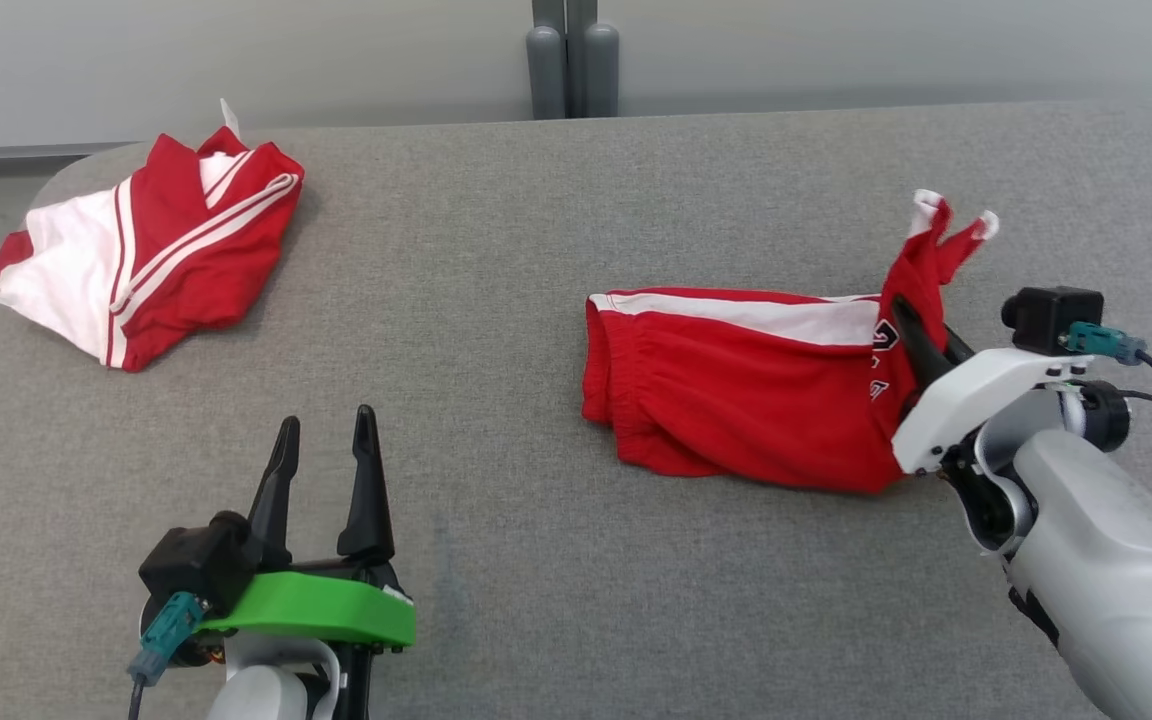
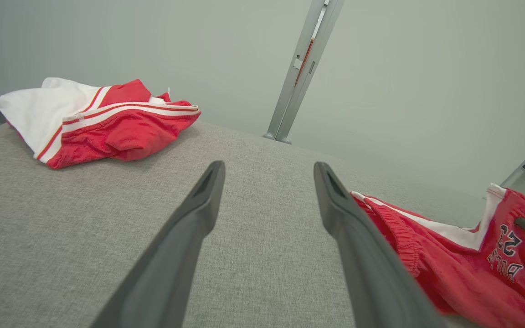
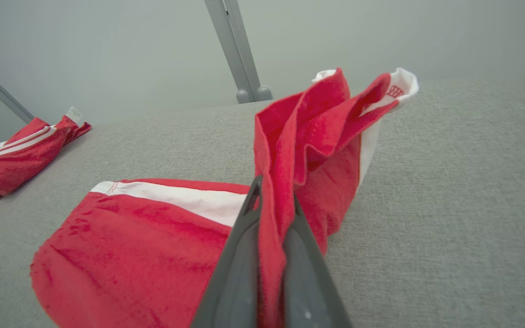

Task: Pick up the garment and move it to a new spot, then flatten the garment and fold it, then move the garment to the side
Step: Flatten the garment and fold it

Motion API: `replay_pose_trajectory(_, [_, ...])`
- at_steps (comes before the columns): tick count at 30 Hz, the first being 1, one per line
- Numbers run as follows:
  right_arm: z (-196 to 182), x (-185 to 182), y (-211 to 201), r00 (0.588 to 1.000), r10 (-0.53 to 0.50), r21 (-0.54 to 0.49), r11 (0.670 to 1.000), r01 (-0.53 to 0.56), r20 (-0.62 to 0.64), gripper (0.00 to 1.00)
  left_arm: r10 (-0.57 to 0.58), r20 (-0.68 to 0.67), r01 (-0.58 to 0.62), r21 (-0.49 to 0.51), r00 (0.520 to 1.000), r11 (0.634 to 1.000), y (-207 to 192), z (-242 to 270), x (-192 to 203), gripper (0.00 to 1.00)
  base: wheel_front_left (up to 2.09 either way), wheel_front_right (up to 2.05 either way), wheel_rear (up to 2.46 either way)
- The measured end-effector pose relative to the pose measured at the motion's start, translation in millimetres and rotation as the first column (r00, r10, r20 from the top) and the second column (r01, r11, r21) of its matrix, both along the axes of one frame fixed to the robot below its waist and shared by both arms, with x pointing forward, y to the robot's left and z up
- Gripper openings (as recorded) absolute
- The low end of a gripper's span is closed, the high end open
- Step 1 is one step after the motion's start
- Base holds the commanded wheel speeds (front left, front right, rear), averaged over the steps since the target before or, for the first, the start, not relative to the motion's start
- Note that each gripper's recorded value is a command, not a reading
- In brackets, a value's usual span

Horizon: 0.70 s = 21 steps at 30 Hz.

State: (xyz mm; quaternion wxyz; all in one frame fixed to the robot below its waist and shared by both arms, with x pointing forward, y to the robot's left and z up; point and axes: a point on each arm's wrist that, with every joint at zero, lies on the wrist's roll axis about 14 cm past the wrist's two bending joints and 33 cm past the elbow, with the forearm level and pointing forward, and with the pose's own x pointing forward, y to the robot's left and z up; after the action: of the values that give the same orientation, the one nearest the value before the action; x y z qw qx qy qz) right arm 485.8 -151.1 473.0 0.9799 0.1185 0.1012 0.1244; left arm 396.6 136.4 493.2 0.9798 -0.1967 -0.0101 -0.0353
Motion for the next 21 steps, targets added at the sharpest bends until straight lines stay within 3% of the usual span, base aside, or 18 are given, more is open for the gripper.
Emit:
replay_pose_trajectory(6, [18.2, -1.4, 64.9, 0.987, 0.154, 0.030, 0.987, -0.155, 0.040, 0.00, 0.031, 0.011, -0.031, -0.001, 0.999, 1.000, 9.9, 4.9, -5.8, 1.00, 0.00, 0.00, 0.00])
replay_pose_trajectory(13, [8.7, -14.6, 122.4, 0.958, 0.286, 0.039, 0.958, -0.286, -0.006, 0.00, 0.069, 0.013, -0.069, -0.012, 0.998, 0.998, 22.1, 7.1, -12.7, 1.00, 0.00, 0.00, 0.00])
replay_pose_trajectory(21, [-15.3, -28.3, 150.0, 0.928, 0.363, -0.004, 0.931, -0.365, -0.081, 0.00, 0.104, 0.012, -0.104, -0.010, 0.995, 0.995, 33.2, 7.4, -18.5, 1.00, 0.00, 0.00, 0.00])
